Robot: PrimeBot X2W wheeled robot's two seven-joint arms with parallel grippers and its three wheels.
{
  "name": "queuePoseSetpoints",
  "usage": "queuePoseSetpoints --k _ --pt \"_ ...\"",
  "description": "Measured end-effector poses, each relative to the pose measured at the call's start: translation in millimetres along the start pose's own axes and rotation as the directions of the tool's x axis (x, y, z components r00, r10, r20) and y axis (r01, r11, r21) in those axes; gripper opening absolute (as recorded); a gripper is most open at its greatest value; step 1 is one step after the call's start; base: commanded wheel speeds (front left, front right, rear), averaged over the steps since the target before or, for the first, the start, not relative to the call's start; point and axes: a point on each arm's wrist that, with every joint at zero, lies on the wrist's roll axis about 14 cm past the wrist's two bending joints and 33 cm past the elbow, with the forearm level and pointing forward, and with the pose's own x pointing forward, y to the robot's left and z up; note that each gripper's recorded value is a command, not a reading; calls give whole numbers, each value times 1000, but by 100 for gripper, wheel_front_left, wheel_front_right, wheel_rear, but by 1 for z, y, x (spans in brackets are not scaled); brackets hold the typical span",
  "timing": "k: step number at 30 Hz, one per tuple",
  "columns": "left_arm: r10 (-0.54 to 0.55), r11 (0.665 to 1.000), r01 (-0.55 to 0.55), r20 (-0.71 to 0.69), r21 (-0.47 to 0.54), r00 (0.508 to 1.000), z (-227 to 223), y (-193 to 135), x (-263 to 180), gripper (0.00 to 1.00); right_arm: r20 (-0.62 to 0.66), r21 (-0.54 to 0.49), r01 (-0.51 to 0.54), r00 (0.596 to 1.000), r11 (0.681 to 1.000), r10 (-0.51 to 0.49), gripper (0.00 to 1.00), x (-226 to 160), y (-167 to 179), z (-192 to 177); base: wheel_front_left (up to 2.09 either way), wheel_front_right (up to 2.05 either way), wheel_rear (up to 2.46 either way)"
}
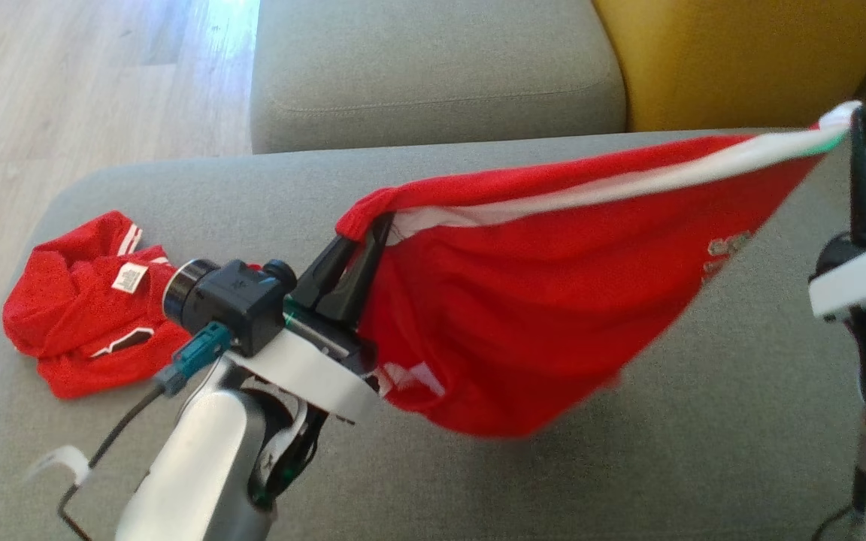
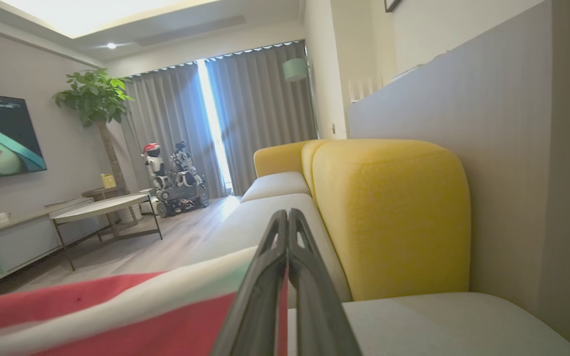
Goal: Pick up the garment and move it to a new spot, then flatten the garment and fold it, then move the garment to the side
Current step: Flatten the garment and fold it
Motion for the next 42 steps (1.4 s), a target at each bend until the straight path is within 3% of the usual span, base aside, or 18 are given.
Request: queuePoseSetpoints --k 6,11,18,20,23,25,28,34,37,38,40,41,42 --pt "-40 998 40 -12 -48 999 18 -11 1 0 -22 -24 32 999 999 -33 0 -15 -4 9 0 0 0" --pt "-70 997 68 -62 -28 996 14 -2 24 0 -76 -3 16 997 1000 -16 0 7 -1 -1 0 0 0" --pt "-88 995 92 -84 47 993 7 46 118 0 -25 56 -77 997 995 78 0 115 20 13 0 0 0" --pt "-55 990 61 -49 131 997 8 82 165 0 76 57 -112 991 992 107 0 169 30 34 0 0 0" --pt "-35 976 26 37 216 999 15 112 204 0 203 72 -106 975 992 89 0 211 25 52 0 0 0" --pt "-12 976 -7 85 220 996 13 130 221 0 248 85 -82 967 993 59 0 231 14 48 0 0 0" --pt "13 980 -29 81 199 997 -17 146 233 0 204 126 -35 979 991 9 0 249 -4 6 0 0 0" --pt "23 993 -13 -88 115 996 -113 140 213 0 -82 185 54 996 981 -39 0 240 -21 -125 0 0 0" --pt "11 997 5 -204 77 979 -162 127 185 0 -249 200 119 966 973 -67 0 213 -31 -188 0 0 0" --pt "11 997 5 -204 77 979 -162 127 185 0 -249 200 119 966 973 -67 0 213 -31 -188 0 0 0" --pt "-1 999 16 -299 46 954 -195 115 159 0 -350 188 153 933 970 -79 0 191 -36 -222 0 0 0" --pt "-27 999 40 -379 27 925 -222 100 133 0 -434 161 167 897 973 -83 0 171 -39 -247 0 0 0" --pt "-27 999 40 -379 27 925 -222 100 133 0 -434 161 167 897 973 -83 0 171 -39 -247 0 0 0"
